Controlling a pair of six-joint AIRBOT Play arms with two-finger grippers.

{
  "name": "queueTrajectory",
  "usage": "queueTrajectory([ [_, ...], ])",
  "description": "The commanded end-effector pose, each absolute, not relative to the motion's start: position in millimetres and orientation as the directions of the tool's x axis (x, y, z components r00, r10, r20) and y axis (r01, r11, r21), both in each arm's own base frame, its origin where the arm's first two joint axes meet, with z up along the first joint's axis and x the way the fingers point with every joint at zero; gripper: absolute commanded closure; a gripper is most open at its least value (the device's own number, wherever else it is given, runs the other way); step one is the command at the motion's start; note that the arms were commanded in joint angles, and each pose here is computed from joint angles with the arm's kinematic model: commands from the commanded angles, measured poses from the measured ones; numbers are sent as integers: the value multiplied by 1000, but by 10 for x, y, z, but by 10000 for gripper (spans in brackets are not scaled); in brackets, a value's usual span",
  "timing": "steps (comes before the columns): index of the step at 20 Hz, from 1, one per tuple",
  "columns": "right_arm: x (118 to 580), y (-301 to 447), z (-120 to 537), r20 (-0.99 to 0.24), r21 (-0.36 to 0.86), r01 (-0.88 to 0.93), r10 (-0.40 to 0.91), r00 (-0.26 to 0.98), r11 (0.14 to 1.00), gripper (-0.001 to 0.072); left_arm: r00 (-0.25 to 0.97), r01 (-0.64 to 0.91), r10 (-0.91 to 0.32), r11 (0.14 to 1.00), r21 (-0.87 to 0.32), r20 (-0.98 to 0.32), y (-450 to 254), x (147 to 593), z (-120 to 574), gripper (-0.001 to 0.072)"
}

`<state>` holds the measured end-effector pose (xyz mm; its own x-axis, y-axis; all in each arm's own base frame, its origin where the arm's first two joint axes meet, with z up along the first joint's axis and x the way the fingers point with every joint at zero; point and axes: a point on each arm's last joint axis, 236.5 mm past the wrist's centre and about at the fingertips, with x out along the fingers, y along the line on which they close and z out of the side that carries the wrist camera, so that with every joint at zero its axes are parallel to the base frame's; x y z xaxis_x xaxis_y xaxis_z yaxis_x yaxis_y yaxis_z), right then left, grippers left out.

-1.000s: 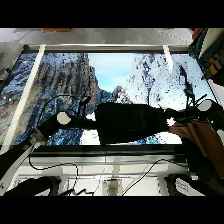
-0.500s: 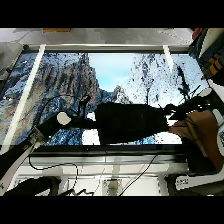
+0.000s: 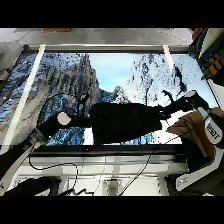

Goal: Fold the clothes and pants, and hang the long-sleeved shirts on hangers.

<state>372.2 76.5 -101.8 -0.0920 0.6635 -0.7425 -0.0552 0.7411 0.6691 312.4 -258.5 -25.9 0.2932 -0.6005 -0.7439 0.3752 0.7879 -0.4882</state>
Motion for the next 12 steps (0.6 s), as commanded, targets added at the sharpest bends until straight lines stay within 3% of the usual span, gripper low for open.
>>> queueTrajectory([
  [1,3699,1275,-1096,-733,680,-196,666,-139,707,34,314,429,-544,813,-395,-778,-2451,3174,-343,8],
  [3,3678,1579,-1119,-743,666,-275,652,-153,694,94,329,471,-496,824,-315,-803,-2337,3210,-403,17],
  [4,3664,1730,-1110,-739,668,-295,655,-157,683,94,336,494,-470,826,-272,-816,-2277,3227,-432,97],
  [8,3550,2246,-1070,-722,681,-356,667,-184,640,95,364,564,-380,816,-124,-851,-2064,3291,-514,693],
  [9,3557,2345,-1095,-732,667,-378,659,-171,643,142,369,572,-367,813,-103,-854,-2035,3306,-527,698],
  [11,3597,2559,-1137,-750,634,-421,648,-131,649,459,362,576,-355,812,-93,-862,-2015,3306,-581,698],
  [12,3620,2672,-1140,-752,624,-436,650,-109,648,678,357,576,-354,812,-94,-865,-2014,3302,-602,698],
])
